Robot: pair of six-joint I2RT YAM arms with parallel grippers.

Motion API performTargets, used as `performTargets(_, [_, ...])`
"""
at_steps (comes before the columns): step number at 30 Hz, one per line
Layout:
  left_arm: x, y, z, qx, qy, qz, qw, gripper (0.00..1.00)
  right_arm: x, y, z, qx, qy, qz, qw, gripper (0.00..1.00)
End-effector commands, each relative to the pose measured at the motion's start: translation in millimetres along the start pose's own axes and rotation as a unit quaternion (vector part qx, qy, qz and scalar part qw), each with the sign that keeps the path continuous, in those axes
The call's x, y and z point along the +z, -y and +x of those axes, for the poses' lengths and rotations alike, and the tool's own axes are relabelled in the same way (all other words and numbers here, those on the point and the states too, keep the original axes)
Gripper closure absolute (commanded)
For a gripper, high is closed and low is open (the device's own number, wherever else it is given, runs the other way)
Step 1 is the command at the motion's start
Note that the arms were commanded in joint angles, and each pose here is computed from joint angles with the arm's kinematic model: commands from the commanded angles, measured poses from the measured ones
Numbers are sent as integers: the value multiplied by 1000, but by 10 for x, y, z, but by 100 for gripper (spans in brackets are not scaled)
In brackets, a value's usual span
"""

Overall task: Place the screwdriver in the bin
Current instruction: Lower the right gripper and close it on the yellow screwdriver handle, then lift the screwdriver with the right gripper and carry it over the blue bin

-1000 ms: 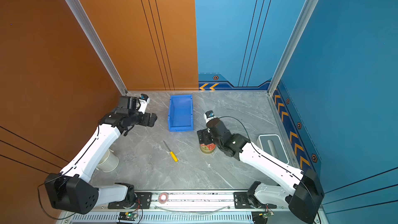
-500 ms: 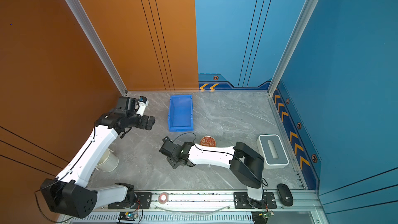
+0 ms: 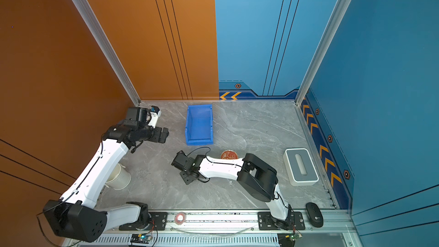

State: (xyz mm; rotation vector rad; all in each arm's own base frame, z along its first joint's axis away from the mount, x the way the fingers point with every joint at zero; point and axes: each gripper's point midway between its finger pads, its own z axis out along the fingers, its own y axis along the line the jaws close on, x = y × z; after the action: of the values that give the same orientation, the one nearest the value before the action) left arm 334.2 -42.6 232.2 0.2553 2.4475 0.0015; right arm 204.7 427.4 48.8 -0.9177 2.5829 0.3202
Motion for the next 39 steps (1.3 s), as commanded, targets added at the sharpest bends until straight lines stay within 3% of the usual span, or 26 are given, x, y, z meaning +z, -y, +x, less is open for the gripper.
performTargets(1, [-75,-70,-23,-17,4,-10,1000,2,-38,15,-83,7,12,9,1000,58])
performTargets(18, [-62,-52,-20,-28,3,6,1000,2,282,141,-4,14,-14,32,999,61])
performTargets(35, [-74,-82,-14,-31,4,1,1000,2,227,182,-9,2,-10,38,999,91])
performTargets(39, [-73,-151,-16,-25,3,-17,1000,2,41,201,-87,-6,8,35,999,91])
